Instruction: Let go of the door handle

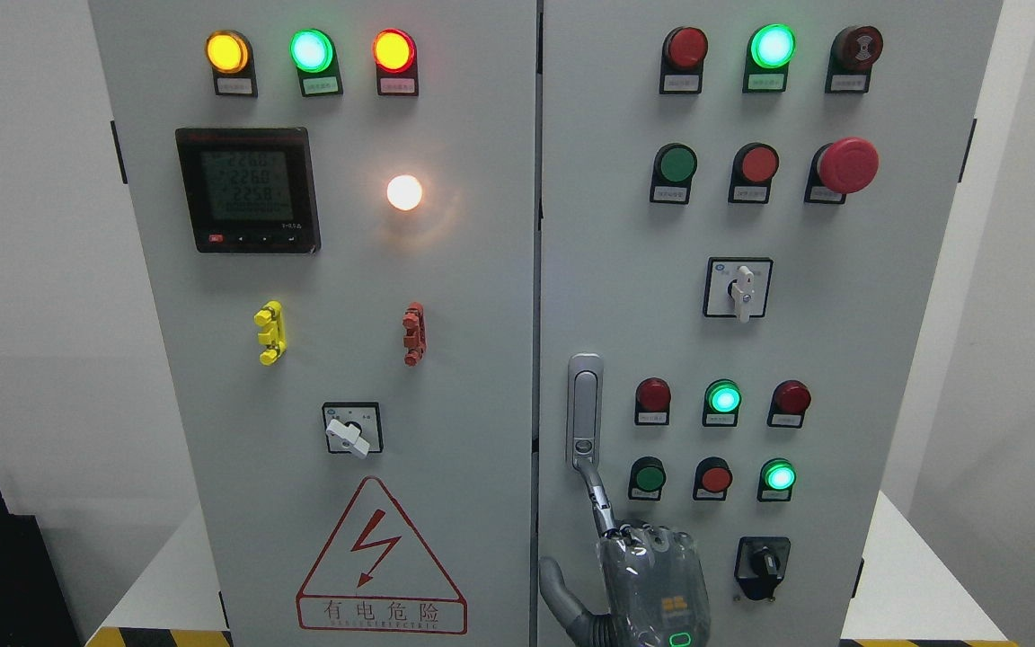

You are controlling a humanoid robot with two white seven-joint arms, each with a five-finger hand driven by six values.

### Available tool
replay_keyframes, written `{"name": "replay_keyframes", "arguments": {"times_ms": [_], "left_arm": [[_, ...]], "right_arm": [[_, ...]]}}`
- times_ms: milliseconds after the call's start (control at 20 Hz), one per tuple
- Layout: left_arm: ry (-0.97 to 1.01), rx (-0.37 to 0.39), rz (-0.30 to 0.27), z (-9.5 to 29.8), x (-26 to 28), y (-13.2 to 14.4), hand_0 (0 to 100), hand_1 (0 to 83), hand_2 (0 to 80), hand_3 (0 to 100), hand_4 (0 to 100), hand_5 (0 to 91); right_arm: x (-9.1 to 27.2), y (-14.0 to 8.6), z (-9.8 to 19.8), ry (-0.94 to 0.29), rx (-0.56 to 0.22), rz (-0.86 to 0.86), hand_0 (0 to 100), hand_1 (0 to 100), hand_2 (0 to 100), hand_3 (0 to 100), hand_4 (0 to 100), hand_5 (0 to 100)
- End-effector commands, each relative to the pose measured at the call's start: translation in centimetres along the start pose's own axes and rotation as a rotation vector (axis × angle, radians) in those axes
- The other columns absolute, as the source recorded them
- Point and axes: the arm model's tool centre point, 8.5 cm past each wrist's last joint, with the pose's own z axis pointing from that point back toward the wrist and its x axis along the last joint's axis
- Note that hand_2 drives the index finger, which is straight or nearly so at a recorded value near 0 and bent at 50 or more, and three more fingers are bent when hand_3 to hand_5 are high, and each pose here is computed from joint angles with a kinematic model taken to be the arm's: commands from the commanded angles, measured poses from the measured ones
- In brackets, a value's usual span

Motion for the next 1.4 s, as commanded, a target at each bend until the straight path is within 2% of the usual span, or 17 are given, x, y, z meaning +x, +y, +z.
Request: {"name": "replay_keyframes", "arguments": {"times_ms": [0, 701, 1352], "left_arm": [[-0.038, -0.005, -0.015, -0.2, 2.3, -0.3, 12, 38.9, 0.0, 0, 0, 0.0], [-0.038, -0.005, -0.015, -0.2, 2.3, -0.3, 12, 38.9, 0.0, 0, 0, 0.0], [-0.037, -0.005, -0.015, -0.2, 2.2, -0.2, 12, 38.9, 0.0, 0, 0, 0.0]], "right_arm": [[-0.1, 0.4, 0.2, 0.002, 0.014, 0.002, 37, 37, 0, 100, 100, 99], [0.0, 0.4, 0.2, -0.002, 0.011, 0.000, 37, 36, 1, 100, 100, 99], [0.7, -0.9, 0.4, -0.020, -0.047, -0.012, 37, 36, 1, 100, 100, 99]]}}
